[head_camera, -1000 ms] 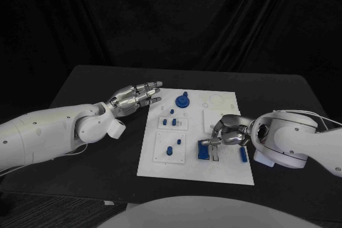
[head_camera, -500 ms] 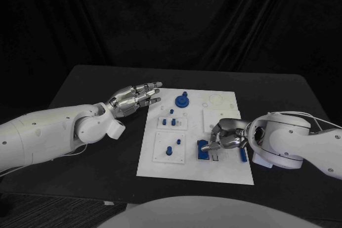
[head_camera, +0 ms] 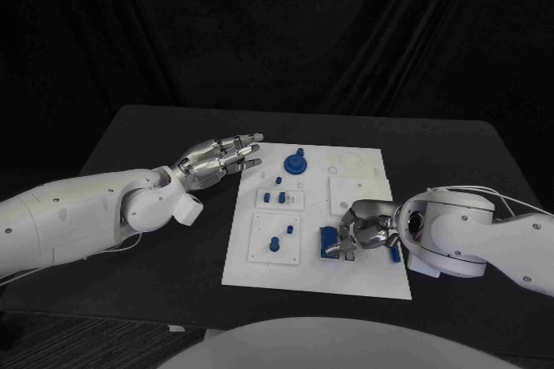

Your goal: Assemble the parts on the task board

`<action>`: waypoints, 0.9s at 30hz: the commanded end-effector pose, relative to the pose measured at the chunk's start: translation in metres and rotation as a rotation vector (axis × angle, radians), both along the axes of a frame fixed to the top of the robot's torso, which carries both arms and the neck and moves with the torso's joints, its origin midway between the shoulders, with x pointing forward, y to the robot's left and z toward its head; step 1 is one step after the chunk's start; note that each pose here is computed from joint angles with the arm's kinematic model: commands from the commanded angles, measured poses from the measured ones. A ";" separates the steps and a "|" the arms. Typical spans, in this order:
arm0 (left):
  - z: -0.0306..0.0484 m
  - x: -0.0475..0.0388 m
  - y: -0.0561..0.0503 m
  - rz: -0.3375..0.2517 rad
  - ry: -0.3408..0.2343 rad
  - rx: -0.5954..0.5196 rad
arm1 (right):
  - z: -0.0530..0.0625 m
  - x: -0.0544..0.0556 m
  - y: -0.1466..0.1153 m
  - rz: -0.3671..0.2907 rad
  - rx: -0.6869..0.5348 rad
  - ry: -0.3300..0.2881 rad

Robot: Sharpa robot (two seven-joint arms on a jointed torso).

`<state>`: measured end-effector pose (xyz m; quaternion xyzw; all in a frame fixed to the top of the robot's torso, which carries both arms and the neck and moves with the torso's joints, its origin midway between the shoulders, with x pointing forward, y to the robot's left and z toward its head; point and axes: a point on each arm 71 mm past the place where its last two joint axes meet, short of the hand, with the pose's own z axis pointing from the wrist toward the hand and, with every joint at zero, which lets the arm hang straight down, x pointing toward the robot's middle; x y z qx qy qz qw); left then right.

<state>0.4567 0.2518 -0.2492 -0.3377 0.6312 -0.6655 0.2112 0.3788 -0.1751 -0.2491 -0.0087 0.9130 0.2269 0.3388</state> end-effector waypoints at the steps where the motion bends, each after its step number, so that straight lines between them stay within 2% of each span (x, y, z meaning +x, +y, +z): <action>1: 0.0000 -0.0011 -0.001 -0.012 0.000 -0.015 | -0.003 -0.001 -0.002 0.005 -0.027 0.007; 20: -0.0004 -0.0013 -0.001 -0.012 0.003 -0.012 | -0.001 -0.002 -0.003 -0.002 -0.005 -0.017; 23: -0.0002 -0.0015 0.000 -0.011 0.003 -0.012 | 0.003 -0.004 -0.007 -0.020 0.014 -0.034; 27: -0.0002 -0.0016 0.001 -0.007 0.002 -0.011 | 0.016 -0.001 -0.017 -0.078 0.055 -0.087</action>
